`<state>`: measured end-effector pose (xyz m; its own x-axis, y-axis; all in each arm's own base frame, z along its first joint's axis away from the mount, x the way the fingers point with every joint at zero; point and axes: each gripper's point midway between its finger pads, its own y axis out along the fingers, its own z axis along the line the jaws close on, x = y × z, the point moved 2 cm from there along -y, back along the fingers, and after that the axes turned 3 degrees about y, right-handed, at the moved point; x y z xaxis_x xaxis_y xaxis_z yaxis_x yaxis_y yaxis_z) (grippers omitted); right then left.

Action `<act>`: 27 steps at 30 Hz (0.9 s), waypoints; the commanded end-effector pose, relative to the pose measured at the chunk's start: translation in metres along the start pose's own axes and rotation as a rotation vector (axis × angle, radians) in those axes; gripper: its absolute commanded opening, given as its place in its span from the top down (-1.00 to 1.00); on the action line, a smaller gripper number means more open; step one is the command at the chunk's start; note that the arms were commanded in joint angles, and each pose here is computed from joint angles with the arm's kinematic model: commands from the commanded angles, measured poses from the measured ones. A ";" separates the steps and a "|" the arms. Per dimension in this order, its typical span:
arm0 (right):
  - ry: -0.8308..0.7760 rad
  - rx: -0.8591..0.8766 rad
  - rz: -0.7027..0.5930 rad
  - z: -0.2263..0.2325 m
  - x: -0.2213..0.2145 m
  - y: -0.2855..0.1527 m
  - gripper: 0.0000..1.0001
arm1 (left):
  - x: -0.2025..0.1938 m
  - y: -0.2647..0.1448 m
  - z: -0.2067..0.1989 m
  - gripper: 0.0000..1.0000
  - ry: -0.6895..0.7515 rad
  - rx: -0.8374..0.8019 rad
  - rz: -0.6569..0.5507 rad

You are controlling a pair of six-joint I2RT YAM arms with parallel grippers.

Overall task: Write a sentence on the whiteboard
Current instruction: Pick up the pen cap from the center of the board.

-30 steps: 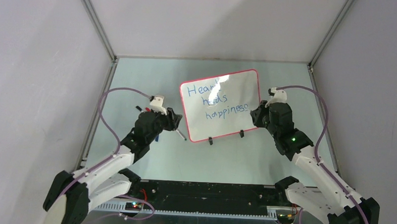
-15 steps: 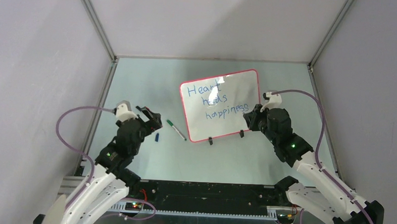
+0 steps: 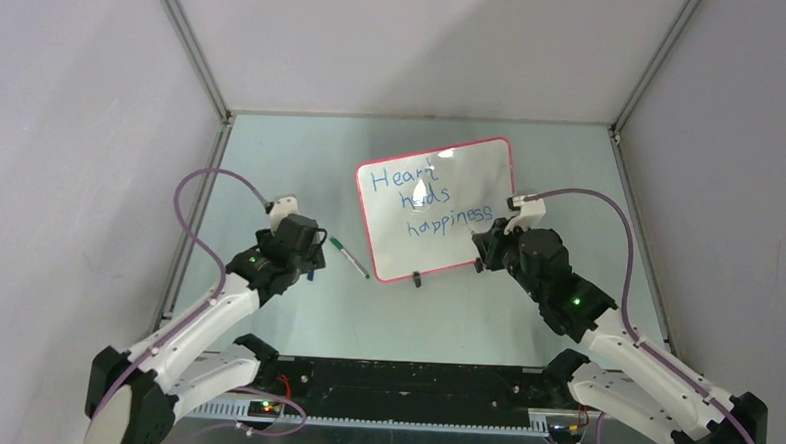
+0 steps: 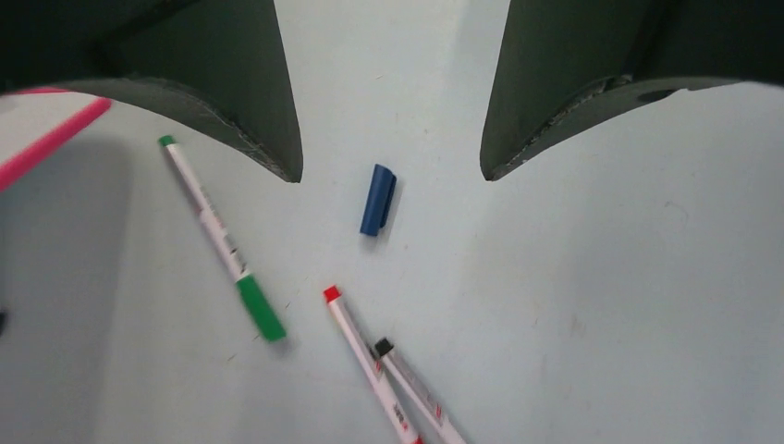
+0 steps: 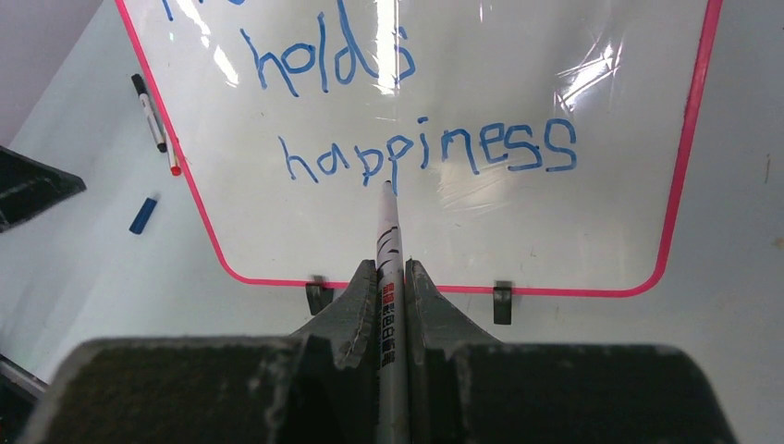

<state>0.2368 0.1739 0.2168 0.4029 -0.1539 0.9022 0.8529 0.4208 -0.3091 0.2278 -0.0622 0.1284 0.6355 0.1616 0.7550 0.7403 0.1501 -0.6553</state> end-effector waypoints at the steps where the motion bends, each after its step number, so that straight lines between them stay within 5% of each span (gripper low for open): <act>1: 0.009 0.018 -0.082 0.004 0.014 -0.004 1.00 | -0.007 0.013 -0.008 -0.48 0.065 -0.017 0.035; 22: 0.006 0.064 -0.091 0.010 0.012 -0.008 1.00 | -0.042 0.069 -0.018 -0.14 0.142 -0.007 0.292; 27: 0.004 0.059 -0.090 0.010 0.011 -0.007 1.00 | -0.043 0.078 -0.017 0.10 0.136 -0.009 0.325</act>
<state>0.2298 0.1748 0.2197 0.3716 -0.1735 0.9120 0.8561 0.4442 -0.2643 0.2396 -0.0674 0.0348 0.8822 0.0641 0.4665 0.4545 0.1427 -0.8792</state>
